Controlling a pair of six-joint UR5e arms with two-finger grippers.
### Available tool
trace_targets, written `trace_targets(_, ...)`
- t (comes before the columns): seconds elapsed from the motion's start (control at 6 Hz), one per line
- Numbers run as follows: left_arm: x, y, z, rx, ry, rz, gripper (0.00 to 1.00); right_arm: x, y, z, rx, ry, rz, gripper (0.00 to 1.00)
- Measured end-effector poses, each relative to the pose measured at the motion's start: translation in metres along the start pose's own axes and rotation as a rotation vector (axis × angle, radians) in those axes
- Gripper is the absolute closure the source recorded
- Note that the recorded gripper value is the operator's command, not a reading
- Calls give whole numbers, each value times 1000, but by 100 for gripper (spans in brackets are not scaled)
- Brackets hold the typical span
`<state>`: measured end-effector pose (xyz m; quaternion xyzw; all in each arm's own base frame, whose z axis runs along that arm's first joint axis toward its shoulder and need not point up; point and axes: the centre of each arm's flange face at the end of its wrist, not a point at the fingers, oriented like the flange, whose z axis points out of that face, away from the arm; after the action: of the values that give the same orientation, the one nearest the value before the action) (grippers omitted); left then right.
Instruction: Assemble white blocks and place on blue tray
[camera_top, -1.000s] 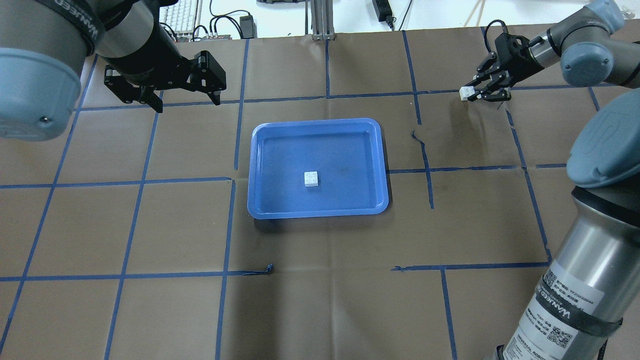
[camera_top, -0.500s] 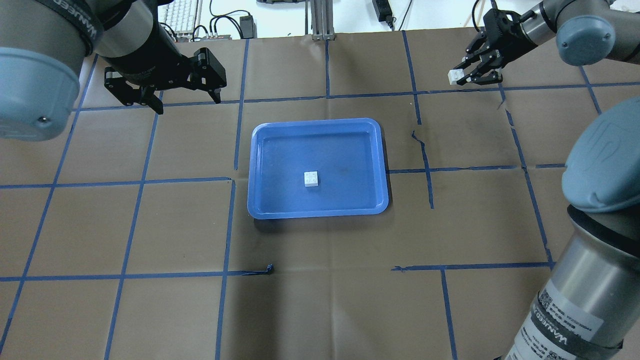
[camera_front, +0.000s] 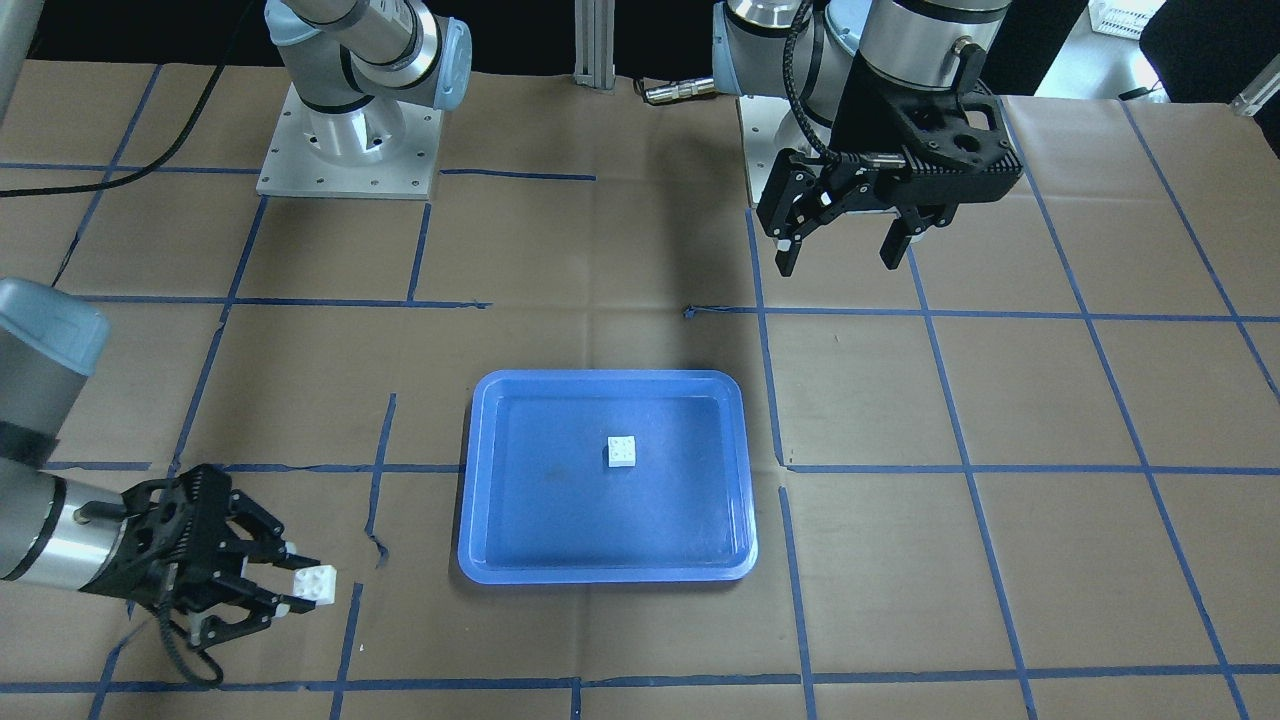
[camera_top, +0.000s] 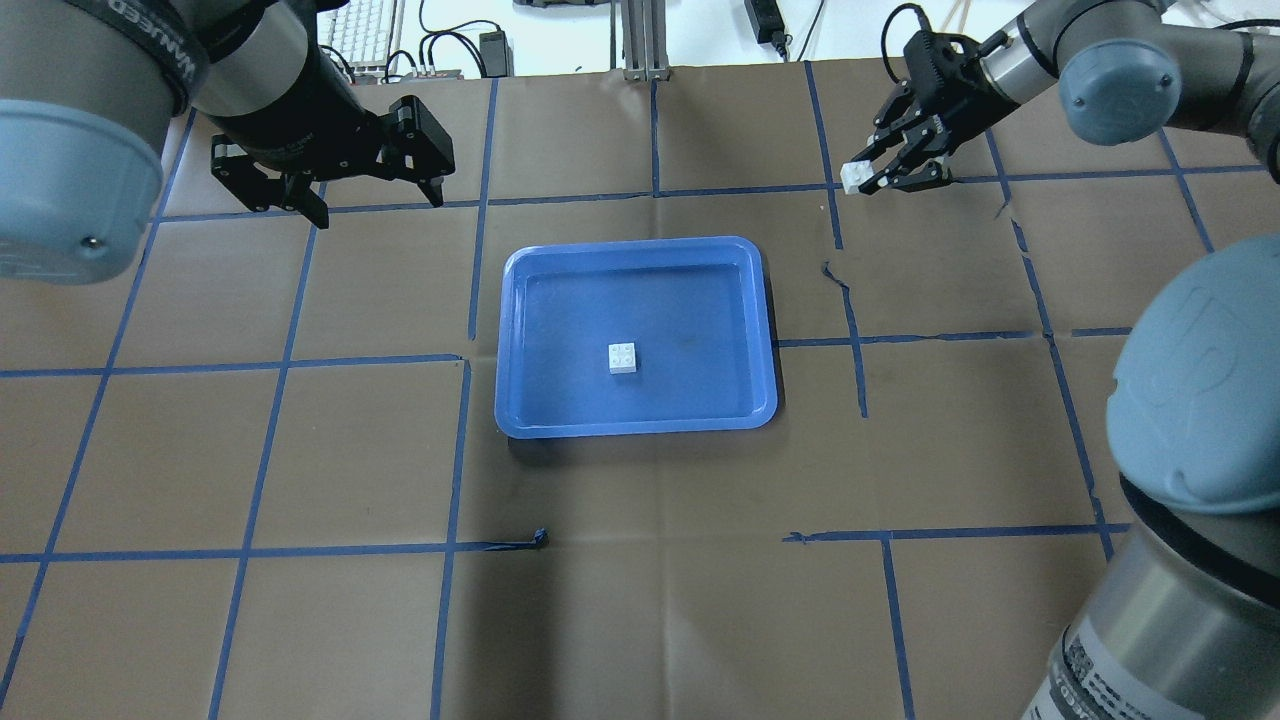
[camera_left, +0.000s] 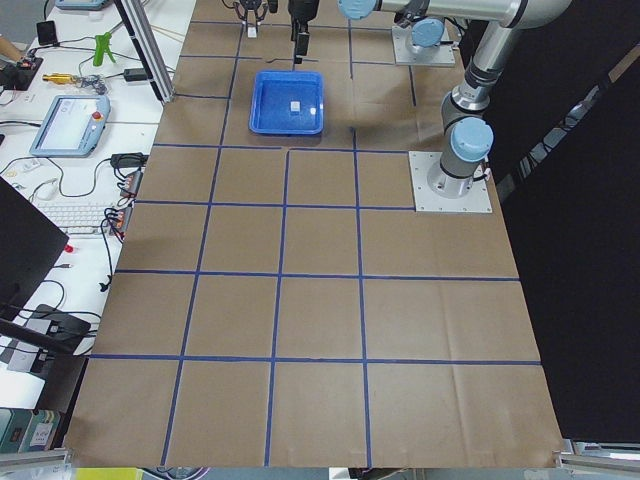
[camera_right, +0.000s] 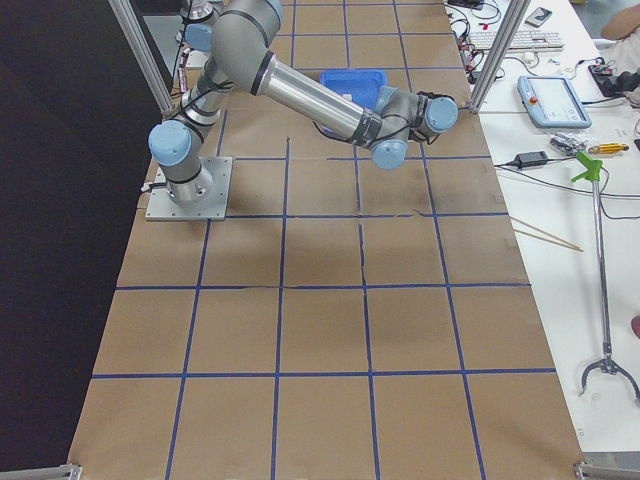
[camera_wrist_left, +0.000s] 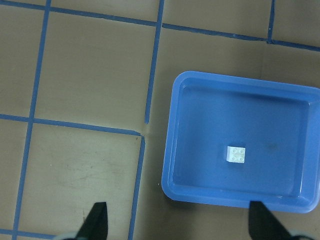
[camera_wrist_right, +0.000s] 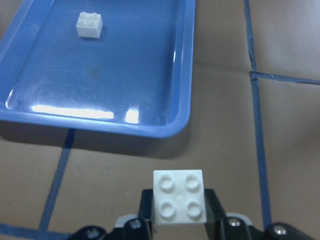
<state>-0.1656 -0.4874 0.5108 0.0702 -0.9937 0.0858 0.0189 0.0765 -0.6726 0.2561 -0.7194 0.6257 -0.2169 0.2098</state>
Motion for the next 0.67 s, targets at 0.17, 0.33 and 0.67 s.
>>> trace_targets(0.17, 0, 0, 0, 0, 0, 0, 1, -15, -30, 24, -9, 8, 17, 66)
trace_targets(0.33, 0, 0, 0, 1, 0, 0, 1, -27, -57, 51, -17, 28, 48, 66)
trace_targets(0.67, -1, -1, -1, 3, 0, -1, 1, -59, -87, 108, -17, 91, 121, 66)
